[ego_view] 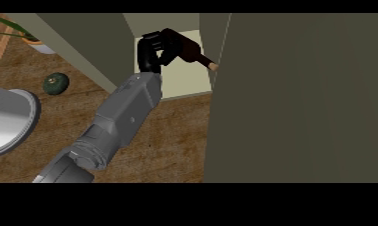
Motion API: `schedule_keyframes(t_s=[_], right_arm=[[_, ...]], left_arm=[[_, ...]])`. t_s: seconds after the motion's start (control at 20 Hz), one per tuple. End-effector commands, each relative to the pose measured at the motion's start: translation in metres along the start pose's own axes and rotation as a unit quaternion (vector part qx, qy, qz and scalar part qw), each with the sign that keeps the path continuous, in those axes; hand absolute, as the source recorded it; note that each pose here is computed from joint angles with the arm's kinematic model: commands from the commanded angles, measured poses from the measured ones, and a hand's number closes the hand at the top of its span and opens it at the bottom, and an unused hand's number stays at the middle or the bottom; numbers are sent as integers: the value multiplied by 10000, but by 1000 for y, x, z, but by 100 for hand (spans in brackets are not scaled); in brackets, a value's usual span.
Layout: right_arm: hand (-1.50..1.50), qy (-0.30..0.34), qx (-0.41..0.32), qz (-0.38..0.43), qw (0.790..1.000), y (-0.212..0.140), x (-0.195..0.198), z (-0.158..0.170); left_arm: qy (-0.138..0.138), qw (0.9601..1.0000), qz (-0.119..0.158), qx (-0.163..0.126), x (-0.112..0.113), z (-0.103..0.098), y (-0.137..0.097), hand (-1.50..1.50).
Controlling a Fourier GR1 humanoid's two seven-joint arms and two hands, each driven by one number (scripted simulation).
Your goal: Pick up the wine, place it into the cabinet and close the cabinet
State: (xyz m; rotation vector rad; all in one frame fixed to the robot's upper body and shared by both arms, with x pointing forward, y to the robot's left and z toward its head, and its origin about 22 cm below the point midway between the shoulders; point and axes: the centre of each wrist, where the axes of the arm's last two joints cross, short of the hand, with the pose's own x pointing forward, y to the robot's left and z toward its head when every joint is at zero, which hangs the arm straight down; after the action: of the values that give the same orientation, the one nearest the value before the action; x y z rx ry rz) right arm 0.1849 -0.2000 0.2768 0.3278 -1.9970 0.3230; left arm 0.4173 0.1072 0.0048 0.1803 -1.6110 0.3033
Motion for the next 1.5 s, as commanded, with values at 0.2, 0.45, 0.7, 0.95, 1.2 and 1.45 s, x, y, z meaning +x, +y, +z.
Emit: schedule_keyframes(t_s=[0.2,0.45,0.7,0.95,1.2,1.45], right_arm=[[-150,-111,-102,40,9999,-4,6,7],[-150,-20,-70,52,10000,-8,-3,9],[-150,-36,42,6,10000,-1,-1,10],[-150,-80,50,46,9999,-4,0,4],[-150,-109,39,5,9999,-2,-2,2],[-150,-92,150,82,9998,-2,-2,5]], left_arm=[[316,9995,58,46,9,-5,-5,150],[166,9992,-304,185,28,-20,-2,150],[-423,9861,-1578,286,13,-22,24,150],[-514,9765,-2015,562,12,-26,37,150],[-496,9663,-2354,913,8,-27,48,150],[-529,9578,-2649,987,4,-28,59,150]])
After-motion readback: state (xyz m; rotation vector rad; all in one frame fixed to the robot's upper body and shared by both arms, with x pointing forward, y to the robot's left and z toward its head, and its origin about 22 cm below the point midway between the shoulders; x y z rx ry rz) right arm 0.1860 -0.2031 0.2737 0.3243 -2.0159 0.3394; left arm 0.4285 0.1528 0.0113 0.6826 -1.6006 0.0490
